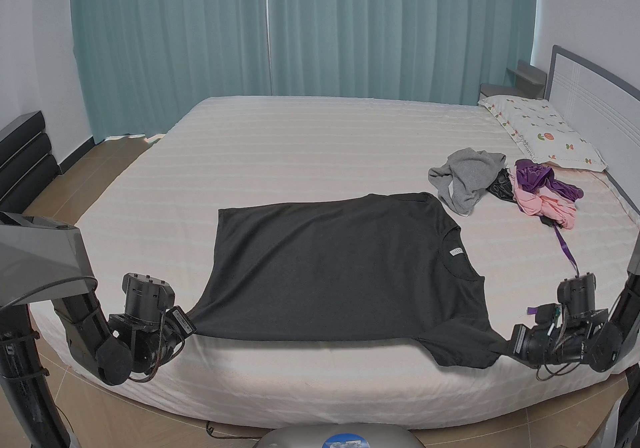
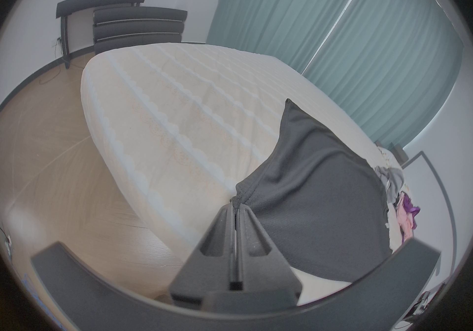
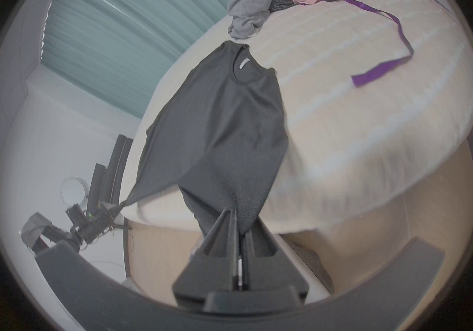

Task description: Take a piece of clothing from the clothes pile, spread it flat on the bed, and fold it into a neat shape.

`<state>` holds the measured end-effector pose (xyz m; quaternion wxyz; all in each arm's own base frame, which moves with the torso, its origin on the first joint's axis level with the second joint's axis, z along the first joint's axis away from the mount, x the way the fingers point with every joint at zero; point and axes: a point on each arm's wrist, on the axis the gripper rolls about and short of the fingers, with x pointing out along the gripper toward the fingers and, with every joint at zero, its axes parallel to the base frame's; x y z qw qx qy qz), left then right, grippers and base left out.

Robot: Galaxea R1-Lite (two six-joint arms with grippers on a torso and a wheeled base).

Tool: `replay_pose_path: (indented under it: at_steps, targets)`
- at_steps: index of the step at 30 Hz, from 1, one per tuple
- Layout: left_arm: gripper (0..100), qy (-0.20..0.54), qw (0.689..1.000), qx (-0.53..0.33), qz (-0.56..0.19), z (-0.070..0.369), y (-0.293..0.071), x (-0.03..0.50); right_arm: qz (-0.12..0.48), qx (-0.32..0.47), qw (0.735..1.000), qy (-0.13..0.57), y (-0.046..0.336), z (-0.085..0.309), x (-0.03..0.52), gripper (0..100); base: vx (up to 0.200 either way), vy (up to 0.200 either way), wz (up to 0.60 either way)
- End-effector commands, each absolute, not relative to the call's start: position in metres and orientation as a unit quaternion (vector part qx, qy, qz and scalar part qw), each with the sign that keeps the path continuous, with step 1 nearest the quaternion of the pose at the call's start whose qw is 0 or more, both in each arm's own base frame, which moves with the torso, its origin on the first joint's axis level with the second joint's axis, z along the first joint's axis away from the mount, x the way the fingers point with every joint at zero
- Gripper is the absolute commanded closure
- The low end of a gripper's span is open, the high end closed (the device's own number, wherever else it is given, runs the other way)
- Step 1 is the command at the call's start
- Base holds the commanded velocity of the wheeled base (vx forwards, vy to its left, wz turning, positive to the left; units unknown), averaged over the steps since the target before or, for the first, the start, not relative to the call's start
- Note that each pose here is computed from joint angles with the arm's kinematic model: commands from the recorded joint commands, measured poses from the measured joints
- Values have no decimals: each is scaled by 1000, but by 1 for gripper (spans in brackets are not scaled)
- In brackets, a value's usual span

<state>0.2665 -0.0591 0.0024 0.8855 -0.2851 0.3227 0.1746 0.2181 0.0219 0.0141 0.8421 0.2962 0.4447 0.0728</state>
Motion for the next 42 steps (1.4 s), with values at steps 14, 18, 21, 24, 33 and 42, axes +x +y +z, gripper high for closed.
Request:
replay_pose_path:
  at_steps: [14,18,21,24,33,42]
  targets:
    - [100,365,889,-224,163,-6,-60,246,73,242,811,527,16,-2,166,100,0,0,0]
    - [100,376,888,-215,155,-8,-64,240,79,223,807,542,16,-13,168,0,0,0,0]
    - [100,385,887,-207,149,-10,-68,236,87,219,816,528,16,-15,173,0,0,0,0]
    - [100,394,884,-202,149,-11,-69,234,90,222,830,504,16,-15,182,0,0,0,0]
    - [100,398,883,-200,150,-13,-69,234,85,237,863,438,12,-41,210,0,0,0,0]
    - [100,411,877,-193,157,-23,-69,235,60,243,877,411,14,-59,229,0,0,0,0]
